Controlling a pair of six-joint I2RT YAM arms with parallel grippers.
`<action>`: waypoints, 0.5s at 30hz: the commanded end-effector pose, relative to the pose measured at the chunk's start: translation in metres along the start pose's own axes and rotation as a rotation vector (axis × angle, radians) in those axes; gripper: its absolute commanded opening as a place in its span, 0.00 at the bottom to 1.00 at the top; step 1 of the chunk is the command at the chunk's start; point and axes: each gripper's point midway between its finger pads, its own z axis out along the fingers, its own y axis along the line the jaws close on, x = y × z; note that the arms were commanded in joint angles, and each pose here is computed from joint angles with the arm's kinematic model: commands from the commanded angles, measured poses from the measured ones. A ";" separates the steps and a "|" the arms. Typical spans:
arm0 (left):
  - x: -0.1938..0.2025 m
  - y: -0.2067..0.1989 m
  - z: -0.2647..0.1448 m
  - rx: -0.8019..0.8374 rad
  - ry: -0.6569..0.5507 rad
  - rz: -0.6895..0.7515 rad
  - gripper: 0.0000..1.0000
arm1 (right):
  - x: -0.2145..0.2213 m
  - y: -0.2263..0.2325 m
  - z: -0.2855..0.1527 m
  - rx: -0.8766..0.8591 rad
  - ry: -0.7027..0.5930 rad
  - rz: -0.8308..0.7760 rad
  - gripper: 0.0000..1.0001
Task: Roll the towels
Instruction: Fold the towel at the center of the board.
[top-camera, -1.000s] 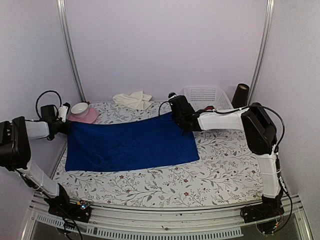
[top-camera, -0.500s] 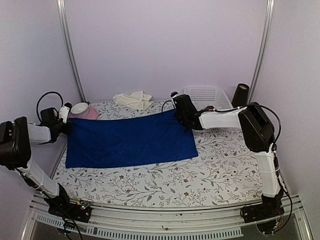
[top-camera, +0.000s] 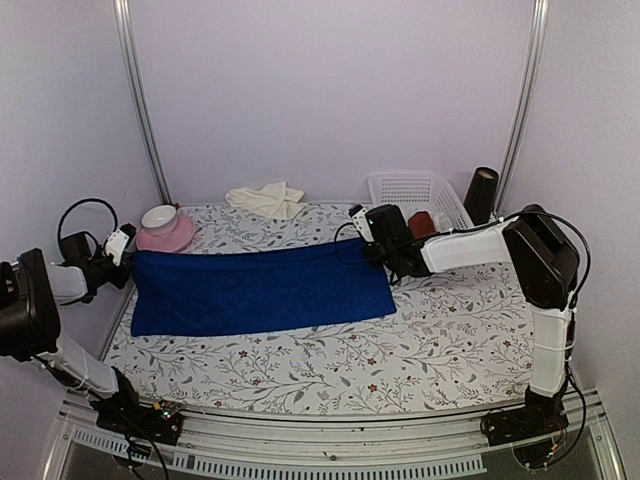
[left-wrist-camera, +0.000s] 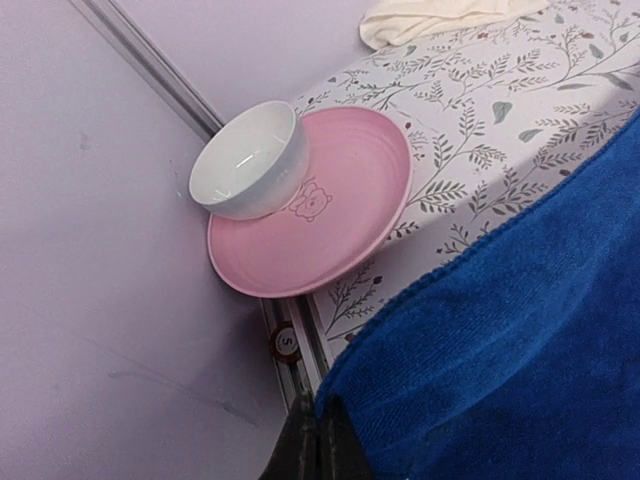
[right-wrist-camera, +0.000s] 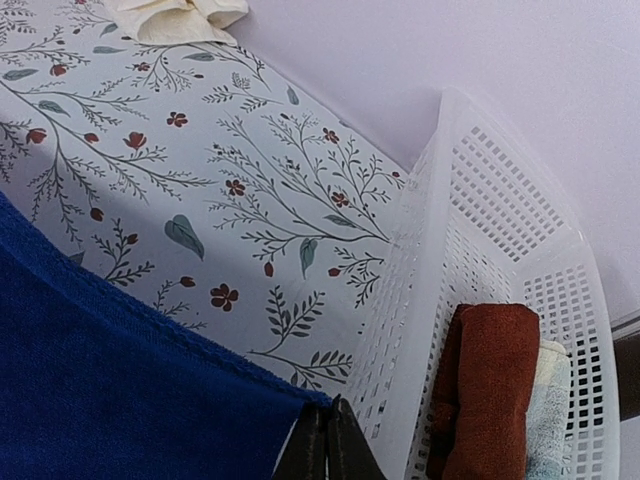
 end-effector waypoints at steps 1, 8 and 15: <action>0.003 -0.012 -0.013 0.079 -0.045 0.034 0.00 | -0.013 -0.006 -0.015 -0.035 -0.051 0.029 0.01; 0.019 -0.040 -0.027 0.180 -0.055 0.120 0.00 | -0.007 0.000 -0.031 -0.068 -0.056 -0.008 0.01; 0.027 -0.045 -0.037 0.210 -0.062 0.125 0.00 | 0.013 0.004 -0.040 -0.082 -0.024 -0.023 0.01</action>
